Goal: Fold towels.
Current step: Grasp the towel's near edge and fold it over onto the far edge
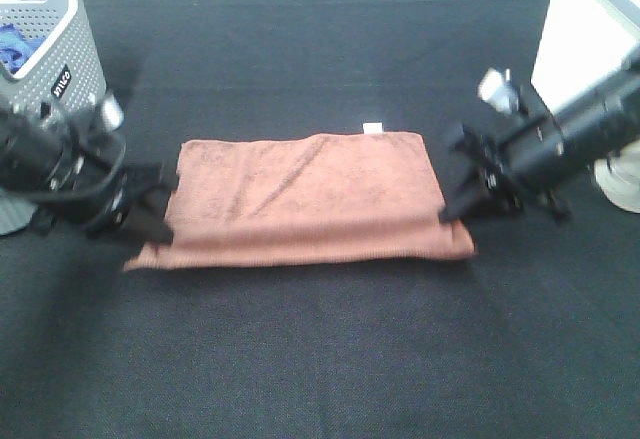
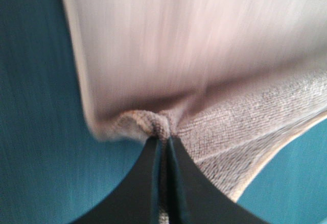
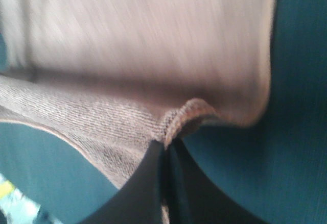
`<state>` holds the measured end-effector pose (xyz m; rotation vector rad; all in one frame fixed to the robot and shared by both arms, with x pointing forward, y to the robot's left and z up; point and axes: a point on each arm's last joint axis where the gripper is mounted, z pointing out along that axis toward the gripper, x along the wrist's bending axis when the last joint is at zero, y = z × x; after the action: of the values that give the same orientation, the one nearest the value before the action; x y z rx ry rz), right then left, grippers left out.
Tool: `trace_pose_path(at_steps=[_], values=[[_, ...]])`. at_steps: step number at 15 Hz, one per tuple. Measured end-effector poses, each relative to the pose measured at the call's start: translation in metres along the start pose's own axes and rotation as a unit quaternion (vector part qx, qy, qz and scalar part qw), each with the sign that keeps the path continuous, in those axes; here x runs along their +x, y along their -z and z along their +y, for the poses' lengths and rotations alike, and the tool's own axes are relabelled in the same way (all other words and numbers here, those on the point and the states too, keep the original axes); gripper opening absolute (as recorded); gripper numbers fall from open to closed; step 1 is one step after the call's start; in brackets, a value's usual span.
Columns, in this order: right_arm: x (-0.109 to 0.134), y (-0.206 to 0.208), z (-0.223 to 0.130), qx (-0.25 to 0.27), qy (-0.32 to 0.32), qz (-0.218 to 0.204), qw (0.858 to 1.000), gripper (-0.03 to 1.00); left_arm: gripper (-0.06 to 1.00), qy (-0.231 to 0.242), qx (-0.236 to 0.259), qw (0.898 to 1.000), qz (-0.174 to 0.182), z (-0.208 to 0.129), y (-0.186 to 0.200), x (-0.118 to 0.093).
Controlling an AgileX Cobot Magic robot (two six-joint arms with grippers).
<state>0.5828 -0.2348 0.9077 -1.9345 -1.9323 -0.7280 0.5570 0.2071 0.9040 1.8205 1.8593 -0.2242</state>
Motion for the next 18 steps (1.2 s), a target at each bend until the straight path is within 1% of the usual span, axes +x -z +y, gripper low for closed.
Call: trace_pose_path(at_steps=[1, 2, 3, 4, 6, 9, 12, 15, 16, 18], values=[[0.0, 0.0, 0.0, 0.0, 0.0, 0.0, 1.0, 0.0, 0.01, 0.0, 0.0, 1.0, 0.0, 0.0, 0.0, 0.0], [0.006, 0.006, 0.021, -0.027, 0.017, 0.002, 0.999, 0.0, 0.01, -0.009, -0.033, 0.999, -0.002, 0.017, 0.006, -0.006], [0.008, 0.008, 0.034, -0.041, 0.027, 0.004, 0.999, 0.0, 0.01, -0.014, -0.055, 0.998, -0.002, 0.027, 0.01, -0.01], [0.01, 0.008, 0.049, -0.053, 0.036, 0.008, 0.998, 0.0, 0.01, -0.022, -0.087, 0.996, 0.0, 0.042, 0.016, -0.015], [0.012, 0.003, 0.079, -0.067, 0.048, 0.018, 0.996, 0.0, 0.01, -0.031, -0.123, 0.992, 0.002, 0.06, 0.021, -0.02], [0.01, -0.003, 0.108, -0.089, 0.052, 0.017, 0.994, 0.0, 0.01, -0.034, -0.135, 0.99, 0.002, 0.082, 0.008, -0.019], [0.004, -0.016, 0.129, -0.1, 0.051, 0.019, 0.993, 0.0, 0.01, -0.032, -0.14, 0.989, 0.013, 0.101, -0.016, -0.01], [-0.004, -0.028, 0.134, -0.097, 0.048, 0.018, 0.994, 0.01, 0.01, -0.034, -0.145, 0.989, 0.014, 0.109, -0.024, -0.008], [-0.007, -0.032, 0.135, -0.094, 0.048, 0.015, 0.994, 0.05, 0.04, -0.034, -0.145, 0.989, 0.015, 0.111, -0.028, -0.007], [-0.01, -0.035, 0.136, -0.101, 0.046, 0.008, 0.994, 0.34, 0.29, -0.035, -0.153, 0.987, 0.017, 0.117, -0.03, -0.007]])
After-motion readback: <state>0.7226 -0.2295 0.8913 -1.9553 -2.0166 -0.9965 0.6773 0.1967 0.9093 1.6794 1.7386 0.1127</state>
